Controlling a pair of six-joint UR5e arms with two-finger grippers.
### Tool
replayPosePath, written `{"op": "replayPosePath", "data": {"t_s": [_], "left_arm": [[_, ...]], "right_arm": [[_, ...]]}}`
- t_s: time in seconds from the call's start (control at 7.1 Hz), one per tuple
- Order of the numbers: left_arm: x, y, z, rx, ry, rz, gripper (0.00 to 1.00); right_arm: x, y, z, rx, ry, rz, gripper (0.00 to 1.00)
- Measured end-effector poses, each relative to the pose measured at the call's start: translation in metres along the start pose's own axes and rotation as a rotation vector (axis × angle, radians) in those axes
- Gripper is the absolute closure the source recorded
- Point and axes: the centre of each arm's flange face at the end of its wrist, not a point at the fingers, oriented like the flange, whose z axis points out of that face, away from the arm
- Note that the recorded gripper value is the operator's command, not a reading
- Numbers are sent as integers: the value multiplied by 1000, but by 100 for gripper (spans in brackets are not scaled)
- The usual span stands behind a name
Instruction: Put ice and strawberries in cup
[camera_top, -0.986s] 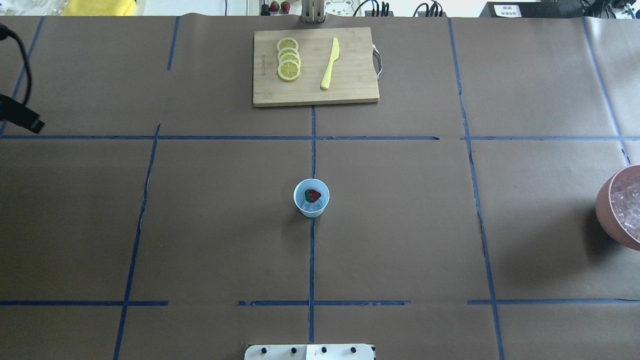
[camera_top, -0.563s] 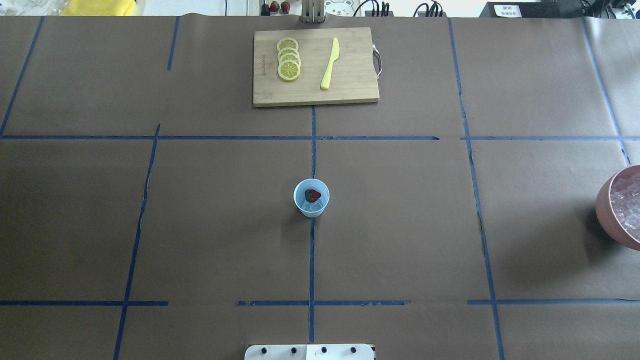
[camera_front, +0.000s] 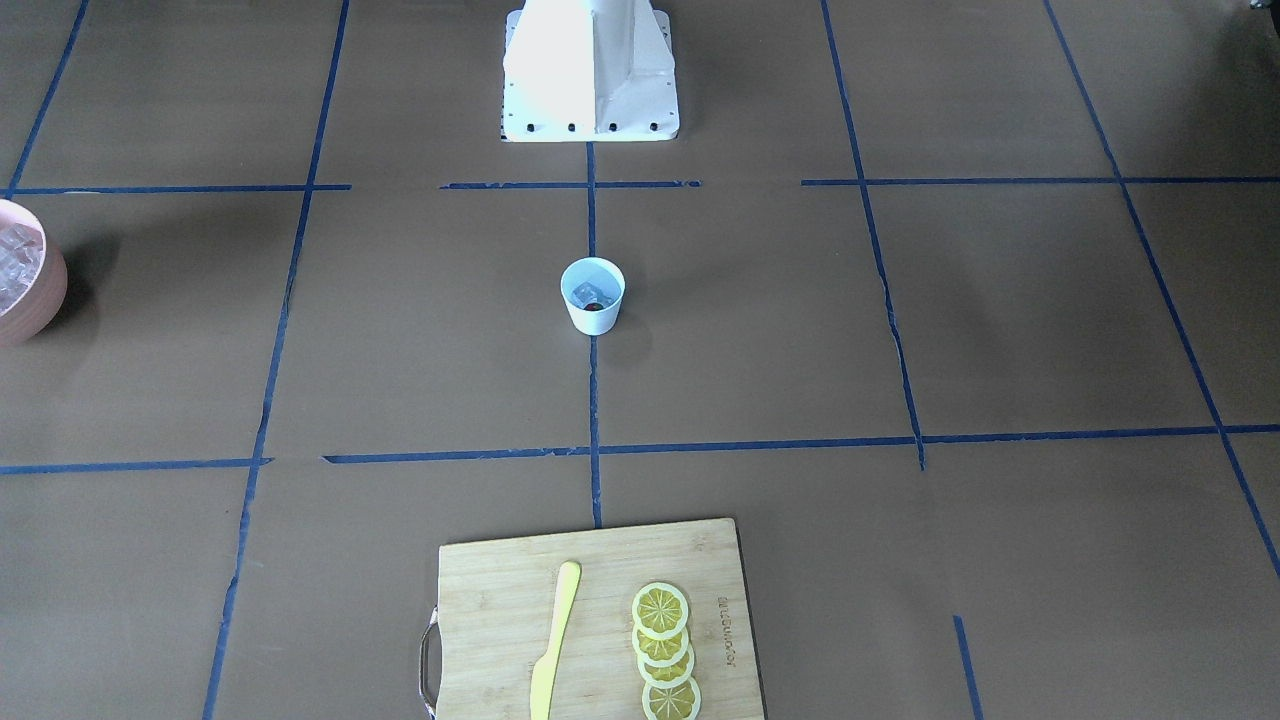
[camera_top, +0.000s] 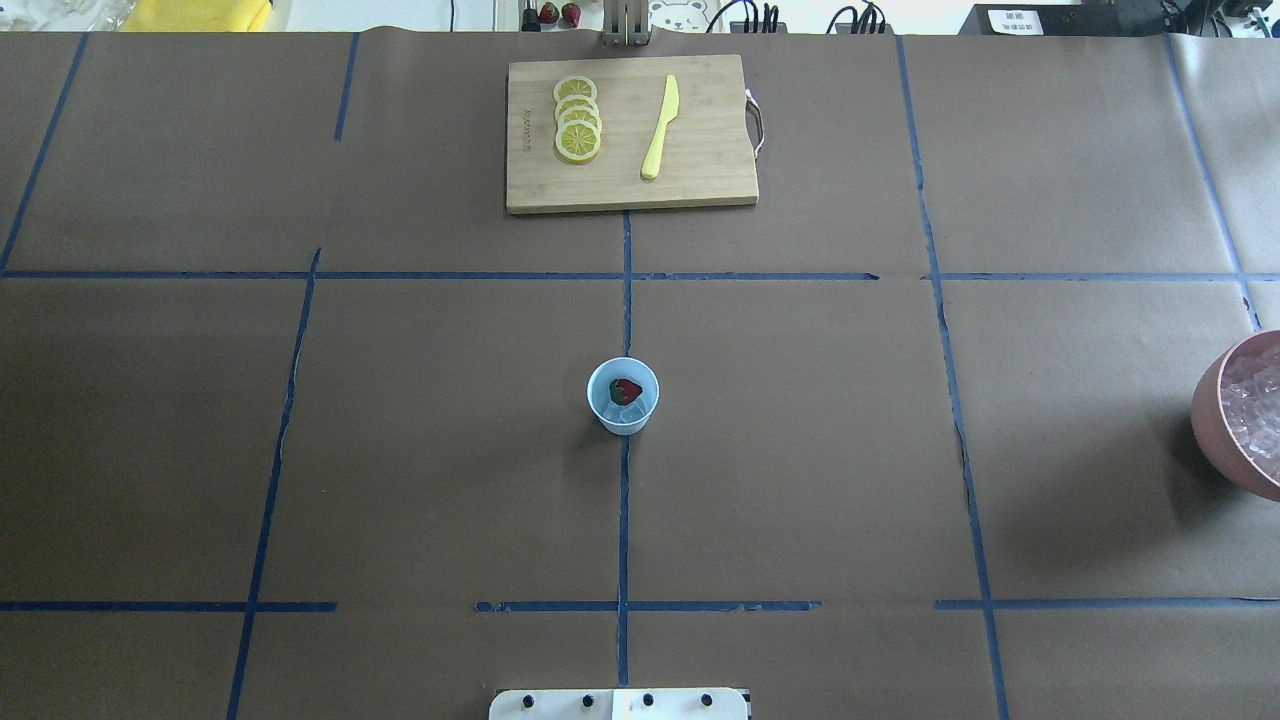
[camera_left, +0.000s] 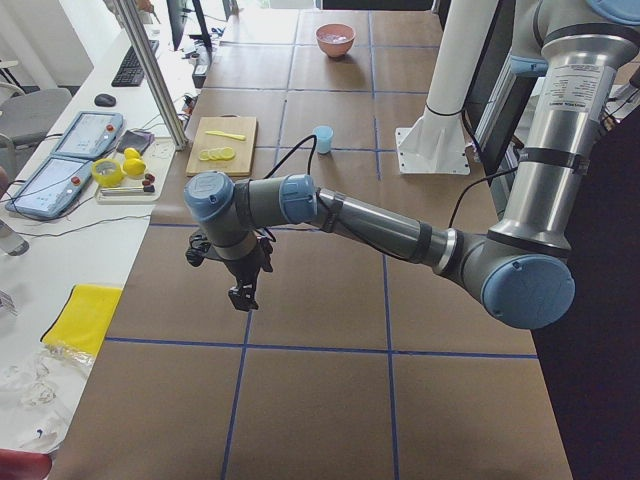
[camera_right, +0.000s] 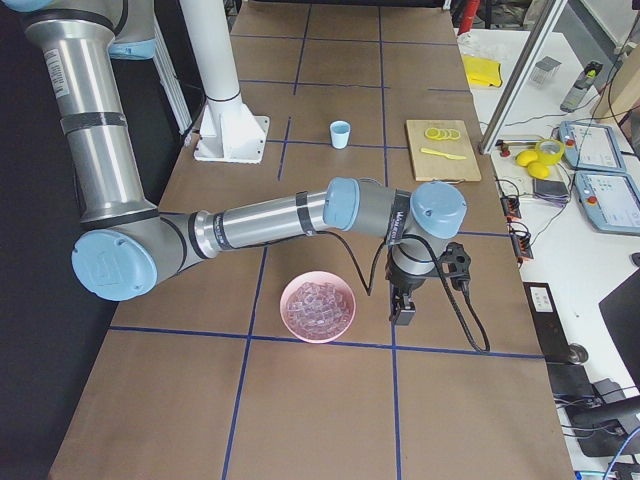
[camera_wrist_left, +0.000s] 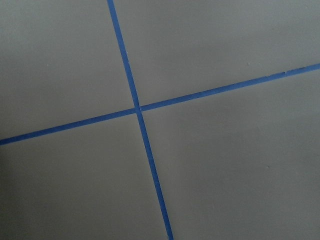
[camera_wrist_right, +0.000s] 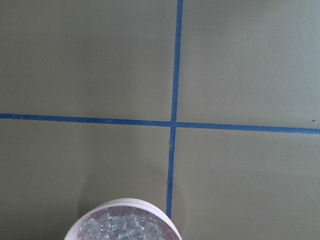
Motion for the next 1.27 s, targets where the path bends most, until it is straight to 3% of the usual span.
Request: {"op": "replayPosePath", "data": {"t_s": [0.42,1.27], "left_arm": [[-4,13,9,6,8,-67,0],[-4,17,10,22,-3,-60,0]], "right_arm": [[-8,7,31,-51,-7,5,0],[-12,11,32,-50,-7,-3,0]]}}
